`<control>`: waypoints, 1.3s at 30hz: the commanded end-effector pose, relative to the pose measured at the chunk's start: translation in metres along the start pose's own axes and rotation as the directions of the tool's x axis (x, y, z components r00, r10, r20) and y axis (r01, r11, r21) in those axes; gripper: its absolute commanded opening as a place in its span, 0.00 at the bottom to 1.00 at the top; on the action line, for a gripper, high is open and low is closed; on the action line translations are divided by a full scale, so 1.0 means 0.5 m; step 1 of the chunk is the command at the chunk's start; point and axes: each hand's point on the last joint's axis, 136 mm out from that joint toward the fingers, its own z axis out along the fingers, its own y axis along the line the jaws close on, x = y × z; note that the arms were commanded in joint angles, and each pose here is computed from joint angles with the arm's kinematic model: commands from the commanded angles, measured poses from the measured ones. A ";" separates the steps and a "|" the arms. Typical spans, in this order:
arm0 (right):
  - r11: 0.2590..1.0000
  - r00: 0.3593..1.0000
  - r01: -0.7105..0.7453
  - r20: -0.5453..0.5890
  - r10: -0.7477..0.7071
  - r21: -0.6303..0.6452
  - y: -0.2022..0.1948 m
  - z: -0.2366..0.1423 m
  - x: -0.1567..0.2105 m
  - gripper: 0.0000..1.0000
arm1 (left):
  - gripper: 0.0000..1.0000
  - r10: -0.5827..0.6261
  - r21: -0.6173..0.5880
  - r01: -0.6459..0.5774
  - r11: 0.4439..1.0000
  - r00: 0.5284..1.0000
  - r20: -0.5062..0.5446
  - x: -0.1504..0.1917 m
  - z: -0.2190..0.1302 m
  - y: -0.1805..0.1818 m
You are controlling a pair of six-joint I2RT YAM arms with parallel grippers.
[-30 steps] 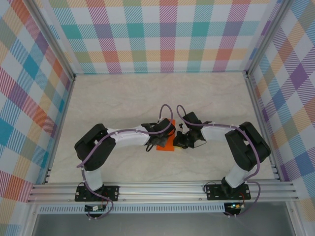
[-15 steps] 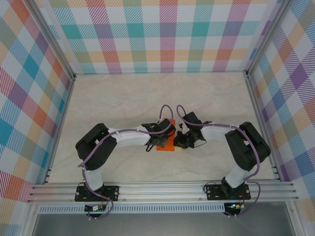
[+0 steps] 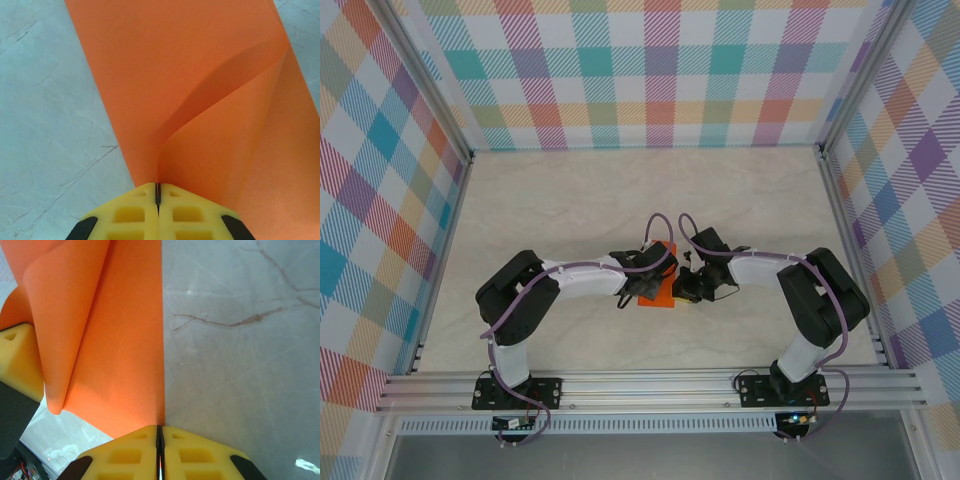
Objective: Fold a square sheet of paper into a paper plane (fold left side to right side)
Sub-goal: Fold the triangle a second time at the center of the table.
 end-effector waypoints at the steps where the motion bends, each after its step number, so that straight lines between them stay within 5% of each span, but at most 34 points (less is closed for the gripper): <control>1: 0.997 1.000 0.008 -0.030 -0.006 0.075 -0.032 0.027 0.016 0.10 | 0.00 -0.008 -0.010 0.008 1.000 1.000 0.026 -0.027 -0.001 0.008; 39: 0.997 0.999 0.005 -0.037 -0.002 0.082 -0.035 0.030 0.018 0.10 | 0.00 -0.011 -0.002 0.012 1.000 0.998 0.065 -0.040 -0.023 0.013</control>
